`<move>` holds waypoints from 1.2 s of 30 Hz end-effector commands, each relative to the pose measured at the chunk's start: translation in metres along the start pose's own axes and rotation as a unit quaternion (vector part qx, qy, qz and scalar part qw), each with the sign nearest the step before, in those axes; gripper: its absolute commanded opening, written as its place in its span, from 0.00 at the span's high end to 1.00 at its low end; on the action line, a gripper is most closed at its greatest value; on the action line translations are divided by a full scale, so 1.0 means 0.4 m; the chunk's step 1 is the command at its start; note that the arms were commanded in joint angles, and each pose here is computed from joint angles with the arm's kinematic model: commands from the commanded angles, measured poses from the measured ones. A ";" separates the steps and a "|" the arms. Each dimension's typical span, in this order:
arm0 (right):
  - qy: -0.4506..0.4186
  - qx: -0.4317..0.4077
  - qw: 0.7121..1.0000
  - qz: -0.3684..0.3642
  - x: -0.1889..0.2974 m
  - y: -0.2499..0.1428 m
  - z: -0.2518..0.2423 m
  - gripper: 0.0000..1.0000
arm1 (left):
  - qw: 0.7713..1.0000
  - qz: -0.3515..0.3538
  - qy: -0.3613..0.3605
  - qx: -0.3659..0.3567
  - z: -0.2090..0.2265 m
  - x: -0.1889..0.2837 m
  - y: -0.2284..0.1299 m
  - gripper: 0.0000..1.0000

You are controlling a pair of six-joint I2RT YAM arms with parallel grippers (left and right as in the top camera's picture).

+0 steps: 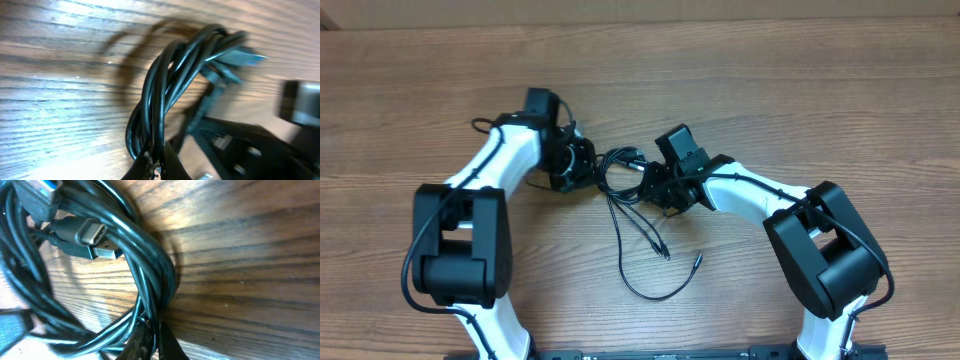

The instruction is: Untangle cables

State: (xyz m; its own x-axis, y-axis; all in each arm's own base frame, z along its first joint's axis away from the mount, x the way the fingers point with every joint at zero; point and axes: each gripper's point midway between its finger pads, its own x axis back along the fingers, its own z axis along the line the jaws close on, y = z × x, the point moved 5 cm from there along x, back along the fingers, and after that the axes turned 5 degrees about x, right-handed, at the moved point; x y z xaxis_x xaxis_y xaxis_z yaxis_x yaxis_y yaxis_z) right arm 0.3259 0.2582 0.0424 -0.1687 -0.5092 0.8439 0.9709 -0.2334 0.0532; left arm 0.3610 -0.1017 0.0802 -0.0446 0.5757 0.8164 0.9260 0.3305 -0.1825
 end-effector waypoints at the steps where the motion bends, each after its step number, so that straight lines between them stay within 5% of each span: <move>1: -0.029 -0.005 1.000 0.004 -0.025 -0.010 -0.042 0.96 | 0.990 0.028 -0.134 -0.018 -0.049 0.066 0.013 0.96; 5: -0.029 -0.005 1.000 0.004 -0.025 -0.010 -0.042 0.96 | 0.986 0.029 -0.165 -0.018 -0.038 0.093 0.023 0.96; 13: -0.022 0.000 1.000 0.011 -0.024 -0.013 -0.039 0.96 | 0.993 0.017 -0.116 -0.023 -0.010 0.080 0.024 0.96; 20: 0.053 0.099 0.993 0.022 0.035 0.001 0.019 0.96 | 0.995 0.010 -0.095 -0.025 -0.001 0.074 0.027 0.96; 22: 0.051 0.100 0.994 0.016 0.052 0.006 0.021 0.95 | 0.998 0.002 -0.060 -0.024 0.015 0.066 0.028 0.91; 28: 0.029 0.094 0.995 0.009 0.055 0.008 0.005 0.88 | 0.998 -0.016 0.054 -0.028 0.059 0.043 0.021 0.52; 36: 0.028 0.095 0.995 0.008 0.055 0.009 0.005 0.88 | 0.991 -0.035 0.117 -0.062 0.046 0.012 0.012 0.48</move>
State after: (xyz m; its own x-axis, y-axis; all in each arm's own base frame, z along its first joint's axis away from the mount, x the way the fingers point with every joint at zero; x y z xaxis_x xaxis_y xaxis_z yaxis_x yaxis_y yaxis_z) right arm 0.3251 0.2492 0.0513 -0.1296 -0.5521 0.8237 0.9916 -0.0761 0.1050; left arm 0.3511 -0.0838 0.0710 -0.0023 0.4439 0.8961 0.9523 0.2745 -0.1336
